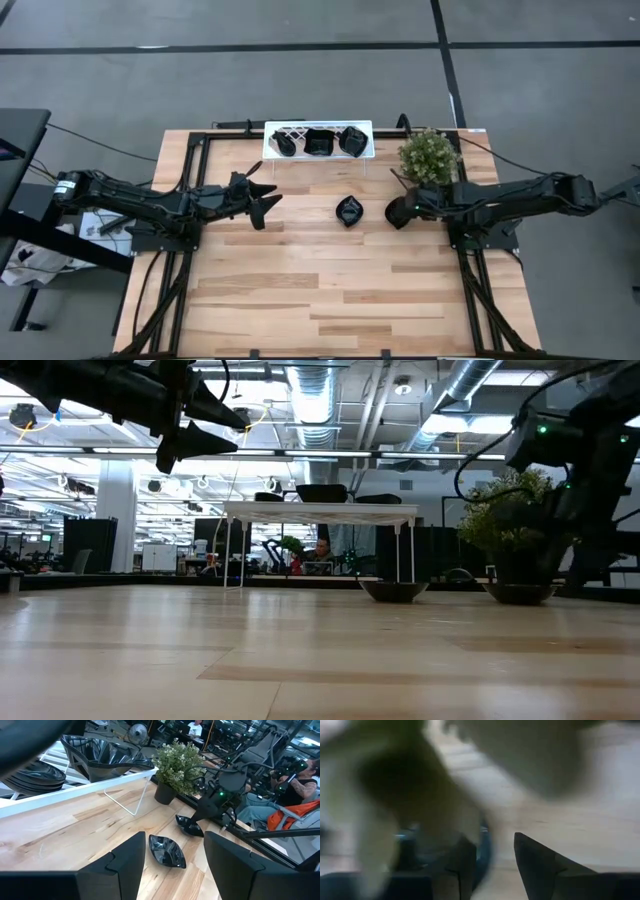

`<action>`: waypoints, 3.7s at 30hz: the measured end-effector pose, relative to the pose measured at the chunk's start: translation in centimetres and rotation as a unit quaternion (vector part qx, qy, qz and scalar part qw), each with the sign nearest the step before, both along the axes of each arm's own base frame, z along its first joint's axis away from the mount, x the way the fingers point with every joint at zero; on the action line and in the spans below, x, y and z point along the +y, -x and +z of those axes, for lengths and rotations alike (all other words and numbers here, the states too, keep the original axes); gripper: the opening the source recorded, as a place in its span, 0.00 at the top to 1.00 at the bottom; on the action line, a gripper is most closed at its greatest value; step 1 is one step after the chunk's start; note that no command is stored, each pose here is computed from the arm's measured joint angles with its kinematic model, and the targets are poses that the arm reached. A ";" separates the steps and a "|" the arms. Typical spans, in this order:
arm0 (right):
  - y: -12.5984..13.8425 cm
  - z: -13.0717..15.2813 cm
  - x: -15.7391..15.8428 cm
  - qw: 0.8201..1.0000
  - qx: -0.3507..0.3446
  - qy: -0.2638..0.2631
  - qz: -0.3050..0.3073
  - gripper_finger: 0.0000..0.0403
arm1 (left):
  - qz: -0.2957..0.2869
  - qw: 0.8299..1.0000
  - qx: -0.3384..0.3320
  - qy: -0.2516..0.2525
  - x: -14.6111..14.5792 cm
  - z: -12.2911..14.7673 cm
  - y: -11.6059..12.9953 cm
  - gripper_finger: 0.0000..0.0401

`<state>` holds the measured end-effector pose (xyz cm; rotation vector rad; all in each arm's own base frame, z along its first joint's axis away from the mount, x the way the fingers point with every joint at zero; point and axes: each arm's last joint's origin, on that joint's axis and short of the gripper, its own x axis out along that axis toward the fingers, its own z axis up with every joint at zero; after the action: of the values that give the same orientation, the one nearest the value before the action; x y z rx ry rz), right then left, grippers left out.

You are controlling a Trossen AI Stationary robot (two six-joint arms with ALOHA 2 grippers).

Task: Pick & Place Mini shaped plates
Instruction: Stack the right leaf shaped plate on top of the leaf shaped plates on the shelf

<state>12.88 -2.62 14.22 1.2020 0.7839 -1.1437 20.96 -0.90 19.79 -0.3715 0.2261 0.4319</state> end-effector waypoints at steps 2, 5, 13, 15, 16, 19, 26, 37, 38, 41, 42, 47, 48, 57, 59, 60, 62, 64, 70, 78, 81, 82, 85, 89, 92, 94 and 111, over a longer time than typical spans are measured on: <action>-0.1 -0.3 -0.1 0.999 -0.036 0.006 -0.003 0.69 | 0.000 1.000 0.000 0.000 0.0 0.0 0.0 0.49; 0.2 -0.7 -0.2 0.999 -0.042 0.007 -0.010 0.69 | 0.000 1.000 -0.002 0.000 0.0 0.0 0.0 0.49; 0.3 -0.7 -0.5 0.999 -0.039 0.010 -0.014 0.71 | 0.000 1.000 -0.007 0.001 0.0 0.1 0.0 0.49; 0.3 -0.7 -0.5 0.999 -0.039 0.010 -0.014 0.73 | 0.000 1.000 -0.008 0.001 0.0 0.1 0.0 0.49; 0.3 -0.7 -0.5 0.999 -0.039 0.010 -0.014 0.74 | 0.000 1.000 -0.008 0.001 0.0 0.1 0.0 0.49; 0.2 -0.7 -0.5 0.999 -0.043 0.010 -0.013 0.78 | 0.000 1.000 -0.008 0.001 0.0 0.2 -0.1 0.49; 0.1 -0.6 -0.5 0.999 -0.047 0.008 -0.010 0.88 | -0.001 1.000 -0.007 -0.003 0.0 0.2 -0.1 0.49; 0.0 -0.6 0.0 0.999 -0.054 -0.001 0.006 0.98 | -0.001 1.000 -0.008 -0.003 0.0 0.2 -0.1 0.49; 0.0 -0.6 0.0 0.999 -0.054 -0.002 0.008 0.98 | -0.001 1.000 -0.008 -0.003 0.0 0.2 -0.1 0.49; -0.1 -0.5 0.2 0.998 -0.059 -0.011 0.017 0.99 | -0.001 1.000 -0.008 -0.002 0.0 0.2 -0.1 0.49; -0.2 -0.5 0.3 0.998 -0.062 -0.012 0.020 0.99 | -0.001 1.000 -0.008 -0.003 0.0 0.2 -0.1 0.49; -0.7 0.3 0.7 0.996 -0.074 -0.022 0.044 0.99 | -0.001 1.000 -0.008 -0.003 0.0 0.2 -0.1 0.49; -0.9 0.6 0.7 0.995 -0.078 -0.021 0.051 0.99 | -0.001 1.000 -0.008 -0.003 0.0 0.2 -0.1 0.49; -2.2 4.0 1.3 0.989 -0.098 -0.008 0.109 1.00 | -0.001 1.000 -0.008 -0.002 0.0 0.2 -0.1 0.49; -2.3 4.7 1.4 0.988 -0.093 -0.006 0.121 1.00 | -0.001 1.000 -0.008 -0.002 0.0 0.2 -0.1 0.49; -2.3 5.0 1.4 0.988 -0.092 -0.005 0.124 1.00 | 0.000 1.000 -0.008 -0.002 0.0 0.2 -0.1 0.49; -2.4 5.5 1.6 0.987 -0.092 -0.005 0.130 1.00 | -0.001 1.000 -0.008 -0.002 0.0 0.2 -0.1 0.49; -2.6 6.1 1.6 0.985 -0.099 -0.001 0.140 1.00 | -0.001 1.000 -0.008 -0.002 0.0 0.2 -0.1 0.49; -3.2 8.1 1.9 0.977 -0.126 0.016 0.170 1.00 | -0.001 1.000 -0.009 -0.002 0.0 0.2 -0.1 0.49; -4.1 12.1 1.7 0.958 -0.174 0.060 0.218 1.00 | -0.001 1.000 -0.010 -0.002 0.0 0.2 -0.1 0.49; -4.2 13.9 1.4 0.950 -0.189 0.092 0.232 1.00 | -0.001 1.000 -0.010 -0.002 0.0 0.2 -0.1 0.49; -4.3 14.4 1.2 0.947 -0.193 0.102 0.237 1.00 | -0.001 1.000 -0.010 -0.002 0.0 0.2 -0.1 0.49; -4.3 15.9 0.6 0.938 -0.201 0.134 0.250 1.00 | -0.001 1.000 -0.010 -0.002 0.0 0.2 -0.1 0.49; -4.1 17.5 -0.5 0.929 -0.203 0.175 0.255 1.00 | 0.000 1.000 -0.011 -0.002 0.0 0.2 -0.1 0.49; -4.0 18.5 -1.4 0.924 -0.201 0.202 0.255 1.00 | 0.000 1.000 -0.011 -0.002 0.0 0.2 -0.1 0.49; -4.1 18.9 -2.1 0.921 -0.200 0.209 0.260 1.00 | 0.000 1.000 -0.011 -0.002 0.0 0.2 -0.1 0.49; -8.6 22.7 -10.0 0.898 -0.144 0.266 0.321 1.00 | 0.010 0.999 -0.036 0.033 0.0 0.4 -0.1 0.49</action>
<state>21.49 -12.58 36.92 0.5555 0.5247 -0.5486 21.08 -0.89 20.22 -0.4525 0.1673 0.4304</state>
